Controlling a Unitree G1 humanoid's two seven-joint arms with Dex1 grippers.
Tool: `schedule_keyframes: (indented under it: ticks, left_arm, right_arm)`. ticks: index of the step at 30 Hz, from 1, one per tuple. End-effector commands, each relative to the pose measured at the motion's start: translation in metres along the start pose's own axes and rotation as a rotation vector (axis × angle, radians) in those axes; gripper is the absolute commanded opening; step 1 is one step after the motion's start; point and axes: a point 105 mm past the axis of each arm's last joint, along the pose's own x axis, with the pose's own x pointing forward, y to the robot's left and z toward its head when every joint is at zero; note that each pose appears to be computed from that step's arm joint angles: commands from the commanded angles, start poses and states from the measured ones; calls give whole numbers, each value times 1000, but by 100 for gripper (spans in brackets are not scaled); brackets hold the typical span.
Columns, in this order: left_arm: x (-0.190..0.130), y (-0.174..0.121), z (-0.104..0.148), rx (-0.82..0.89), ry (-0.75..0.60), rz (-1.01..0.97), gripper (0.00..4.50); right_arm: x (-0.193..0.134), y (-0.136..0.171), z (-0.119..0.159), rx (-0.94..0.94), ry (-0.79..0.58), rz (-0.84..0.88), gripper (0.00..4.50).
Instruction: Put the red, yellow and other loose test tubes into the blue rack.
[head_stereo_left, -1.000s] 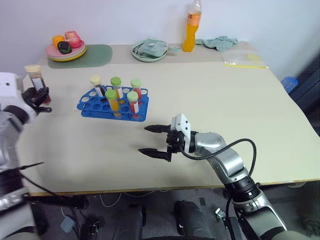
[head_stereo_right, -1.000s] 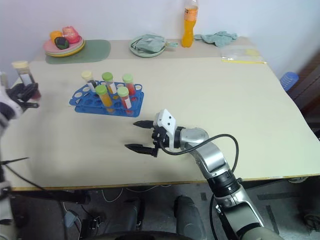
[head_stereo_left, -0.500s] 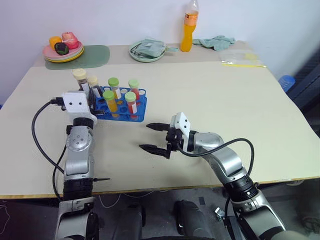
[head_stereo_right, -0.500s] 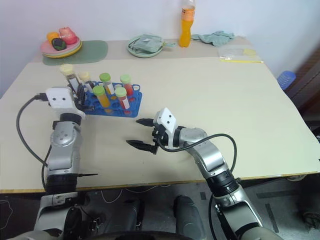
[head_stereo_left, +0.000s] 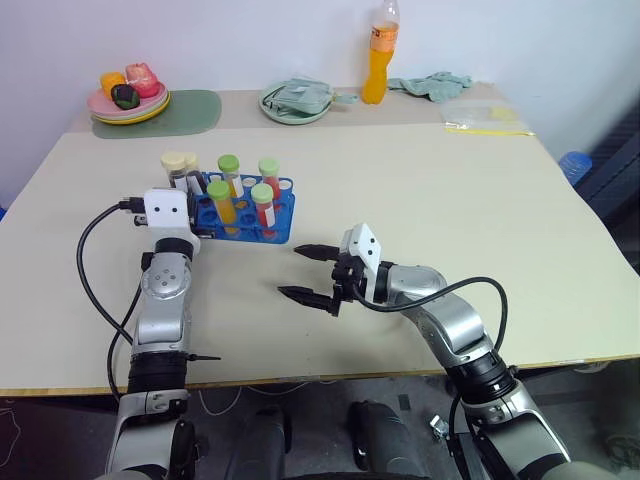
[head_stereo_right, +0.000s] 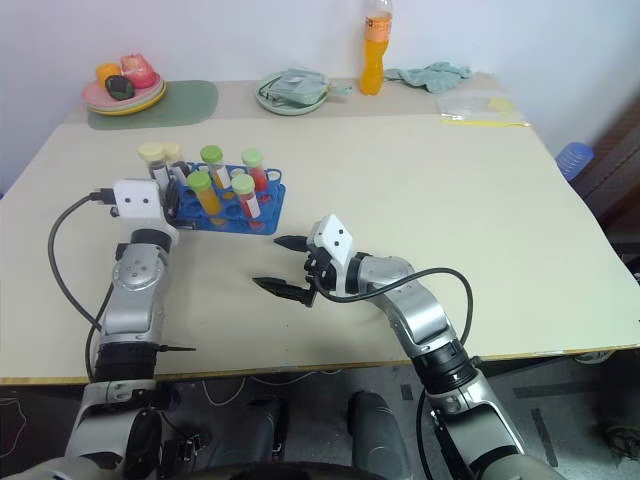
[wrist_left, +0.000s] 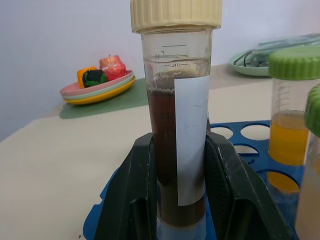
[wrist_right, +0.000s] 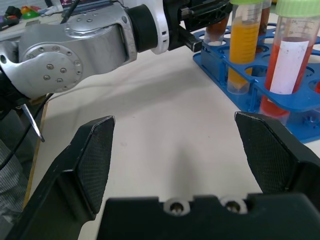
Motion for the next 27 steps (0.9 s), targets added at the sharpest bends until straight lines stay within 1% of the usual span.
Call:
schedule_keyframes:
  ticks: [1,9,10,11,13,16,17,20,22,24,26,27]
  left_arm:
    - [6,5,1,-15,-18,13,74]
    - [7,2,-6,-55,-21,8,74]
    - [6,2,-7,-68,-19,9,123]
    - [5,2,-7,-83,-20,10,182]
    - [2,5,-6,-88,-29,17,270]
    - [-5,13,5,-135,-85,49,430]
    - [-9,19,10,-153,-106,60,445]
    - [-28,36,26,-180,-157,62,445]
    - [-46,49,34,-186,-163,41,445]
    - [-66,61,36,-173,-131,2,445]
    - [-84,71,32,-138,-57,-47,445]
    - [-94,76,25,-108,1,-83,445]
  right_arm:
    - [0,1,16,-47,-50,4,426]
    - [-1,-1,15,-49,-49,-13,426]
    - [-1,-1,15,-50,-49,-14,426]
    - [-1,-1,15,-50,-49,-14,426]
    - [-2,-1,15,-54,-50,-15,426]
    - [-4,-3,18,-79,-56,-30,426]
    - [-6,-5,20,-88,-58,-36,426]
    - [-15,-9,26,-99,-64,-43,426]
    - [-25,-12,27,-109,-49,-49,426]
    - [-40,-19,24,-125,-13,-75,426]
    - [-60,-35,19,-129,26,-150,426]
    - [-71,-45,17,-126,44,-202,426]
